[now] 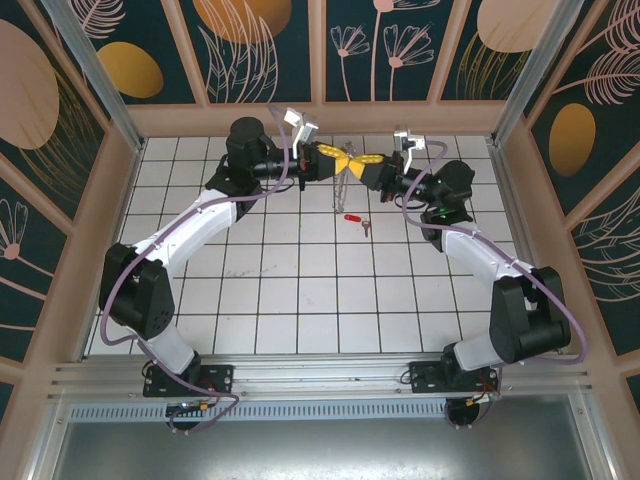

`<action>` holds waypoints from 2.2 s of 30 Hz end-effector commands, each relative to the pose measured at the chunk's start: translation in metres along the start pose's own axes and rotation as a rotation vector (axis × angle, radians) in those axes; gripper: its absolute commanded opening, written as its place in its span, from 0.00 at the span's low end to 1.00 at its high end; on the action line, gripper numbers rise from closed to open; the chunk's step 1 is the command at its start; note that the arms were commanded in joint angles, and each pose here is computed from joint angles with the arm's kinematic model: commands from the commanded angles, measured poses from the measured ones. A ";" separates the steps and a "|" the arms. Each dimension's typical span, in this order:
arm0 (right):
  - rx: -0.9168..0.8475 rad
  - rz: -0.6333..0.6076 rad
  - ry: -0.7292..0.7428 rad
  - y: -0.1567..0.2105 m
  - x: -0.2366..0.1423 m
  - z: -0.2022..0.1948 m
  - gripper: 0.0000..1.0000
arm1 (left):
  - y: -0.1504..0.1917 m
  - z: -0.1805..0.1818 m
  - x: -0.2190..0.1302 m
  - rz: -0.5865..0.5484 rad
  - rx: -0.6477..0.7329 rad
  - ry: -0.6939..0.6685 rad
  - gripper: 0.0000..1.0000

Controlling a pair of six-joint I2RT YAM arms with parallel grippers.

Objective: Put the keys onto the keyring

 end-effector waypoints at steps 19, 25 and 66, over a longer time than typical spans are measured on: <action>-0.044 -0.073 -0.048 -0.012 0.004 0.007 0.00 | 0.003 -0.007 -0.001 -0.057 -0.016 0.042 0.20; -0.035 -0.075 -0.053 -0.011 0.005 0.006 0.00 | 0.004 -0.007 -0.001 -0.076 -0.027 0.048 0.20; 0.191 -0.217 0.442 -0.009 -0.062 -0.034 0.52 | 0.017 0.001 -0.012 -0.024 0.114 -0.198 0.00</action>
Point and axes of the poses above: each hand's point on the last joint's axis, 136 mm out from that joint toward the fingers, its own x axis out along the fingers, its own z axis along the line the jaws close on, y = z × x, the point moved 8 cm from there along -x, back along the fingers, and after that the axes turned 7 degrees about x, right-handed, at the moved point
